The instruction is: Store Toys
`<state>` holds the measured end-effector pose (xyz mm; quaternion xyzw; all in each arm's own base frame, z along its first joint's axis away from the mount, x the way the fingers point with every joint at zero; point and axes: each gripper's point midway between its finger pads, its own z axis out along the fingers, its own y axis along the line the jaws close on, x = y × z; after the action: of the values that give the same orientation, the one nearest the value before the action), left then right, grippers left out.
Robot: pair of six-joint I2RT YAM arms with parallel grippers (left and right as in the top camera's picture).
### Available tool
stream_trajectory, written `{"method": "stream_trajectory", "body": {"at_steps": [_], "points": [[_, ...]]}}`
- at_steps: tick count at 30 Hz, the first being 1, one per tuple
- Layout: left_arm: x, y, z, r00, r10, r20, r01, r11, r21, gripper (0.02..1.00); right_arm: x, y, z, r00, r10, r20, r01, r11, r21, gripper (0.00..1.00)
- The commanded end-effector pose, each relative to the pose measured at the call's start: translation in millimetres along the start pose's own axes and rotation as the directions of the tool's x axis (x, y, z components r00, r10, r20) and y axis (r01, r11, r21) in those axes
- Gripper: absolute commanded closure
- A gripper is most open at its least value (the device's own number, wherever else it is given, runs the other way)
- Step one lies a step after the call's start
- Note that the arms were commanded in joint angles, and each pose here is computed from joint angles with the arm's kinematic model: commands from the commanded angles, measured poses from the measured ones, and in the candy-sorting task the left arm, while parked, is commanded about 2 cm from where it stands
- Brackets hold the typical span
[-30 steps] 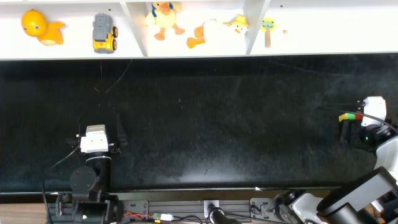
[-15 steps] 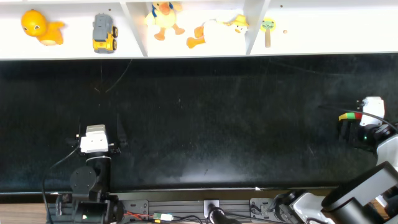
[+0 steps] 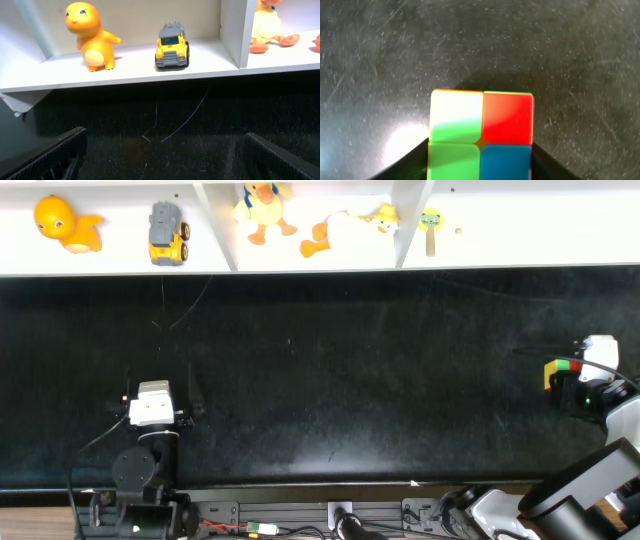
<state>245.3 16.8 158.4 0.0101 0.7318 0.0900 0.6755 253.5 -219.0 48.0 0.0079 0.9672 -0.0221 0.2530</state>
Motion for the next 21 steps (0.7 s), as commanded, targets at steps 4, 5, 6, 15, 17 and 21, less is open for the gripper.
{"method": "stream_trajectory", "body": {"at_steps": [4,5,6,15,17,21], "points": [[-1.7,-2.1,-0.7,1.000,0.014,0.009,-0.014,1.000,0.011,0.020,-1.6,3.1,1.5,1.000,0.010,0.009,-0.010,1.000,-0.015,0.579],[-1.7,-2.1,-0.7,1.000,0.014,0.009,-0.014,1.000,0.011,0.020,-1.8,3.0,1.3,1.000,0.010,0.010,-0.010,1.000,-0.014,0.581],[-1.7,-2.1,-0.7,1.000,0.014,0.009,-0.014,1.000,0.011,0.020,-2.0,3.0,1.0,1.000,0.009,0.010,-0.009,1.000,-0.014,0.586],[-1.7,-2.1,-0.7,1.000,0.014,0.009,-0.014,1.000,0.011,0.020,-23.1,1.8,-23.8,0.995,0.013,0.095,-0.015,0.999,0.028,0.669],[-1.7,-2.1,-0.7,1.000,0.014,0.009,-0.014,1.000,0.011,0.020,-31.0,2.8,-33.1,0.992,0.008,0.129,-0.013,0.999,0.039,0.669],[-1.7,-2.1,-0.7,1.000,0.014,0.009,-0.014,1.000,0.011,0.020,-46.2,3.9,-50.3,0.983,-0.015,0.183,0.003,0.998,0.066,0.665]]}}
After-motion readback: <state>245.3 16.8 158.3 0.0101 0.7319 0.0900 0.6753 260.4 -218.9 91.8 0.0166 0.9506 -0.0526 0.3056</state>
